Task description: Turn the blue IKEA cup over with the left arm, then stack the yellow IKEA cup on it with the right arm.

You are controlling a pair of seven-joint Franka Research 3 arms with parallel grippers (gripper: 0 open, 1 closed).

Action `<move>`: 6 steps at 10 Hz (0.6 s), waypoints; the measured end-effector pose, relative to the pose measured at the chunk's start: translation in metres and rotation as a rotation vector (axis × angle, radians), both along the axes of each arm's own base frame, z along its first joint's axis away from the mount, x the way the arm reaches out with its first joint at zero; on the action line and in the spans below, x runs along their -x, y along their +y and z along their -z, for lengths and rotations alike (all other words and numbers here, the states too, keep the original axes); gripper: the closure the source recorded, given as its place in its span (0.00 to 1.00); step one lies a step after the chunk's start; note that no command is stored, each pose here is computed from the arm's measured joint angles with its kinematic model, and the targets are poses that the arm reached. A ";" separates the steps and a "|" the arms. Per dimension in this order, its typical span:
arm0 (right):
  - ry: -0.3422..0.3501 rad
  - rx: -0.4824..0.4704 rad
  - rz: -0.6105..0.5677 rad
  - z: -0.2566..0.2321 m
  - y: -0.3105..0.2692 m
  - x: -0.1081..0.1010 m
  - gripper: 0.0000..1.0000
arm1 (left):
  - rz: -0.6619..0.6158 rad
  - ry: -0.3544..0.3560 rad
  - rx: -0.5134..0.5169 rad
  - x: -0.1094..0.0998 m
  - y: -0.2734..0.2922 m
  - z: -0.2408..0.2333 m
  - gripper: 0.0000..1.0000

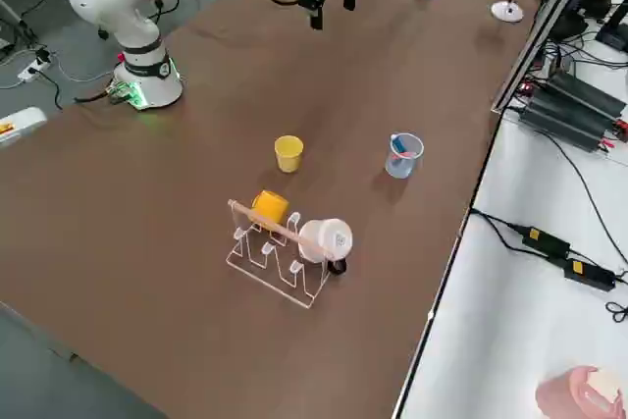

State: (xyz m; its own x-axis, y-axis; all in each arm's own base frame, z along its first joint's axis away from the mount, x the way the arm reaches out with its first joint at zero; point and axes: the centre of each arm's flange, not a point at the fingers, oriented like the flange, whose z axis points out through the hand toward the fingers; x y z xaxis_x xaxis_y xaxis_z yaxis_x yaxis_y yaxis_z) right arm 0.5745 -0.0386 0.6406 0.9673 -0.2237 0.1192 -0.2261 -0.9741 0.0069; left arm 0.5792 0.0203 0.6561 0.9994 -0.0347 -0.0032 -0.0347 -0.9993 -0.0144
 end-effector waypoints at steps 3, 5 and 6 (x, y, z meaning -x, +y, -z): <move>0.002 0.000 -0.001 0.000 0.000 0.000 0.00 | 0.005 0.003 0.000 -0.001 0.002 0.002 0.01; 0.003 -0.001 -0.001 0.000 0.001 0.000 0.00 | 0.104 0.020 0.015 -0.005 0.010 0.011 0.01; 0.003 -0.001 -0.001 0.000 0.001 0.000 0.00 | 0.218 0.040 0.032 -0.010 0.028 0.024 0.01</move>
State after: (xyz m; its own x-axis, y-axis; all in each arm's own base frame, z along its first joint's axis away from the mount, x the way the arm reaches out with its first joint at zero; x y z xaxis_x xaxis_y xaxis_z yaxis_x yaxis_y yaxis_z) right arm 0.5743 -0.0379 0.6403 0.9679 -0.2228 0.1165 -0.2251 -0.9743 0.0069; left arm 0.5892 0.0480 0.6326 0.9675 -0.2501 -0.0379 -0.2494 -0.9681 0.0229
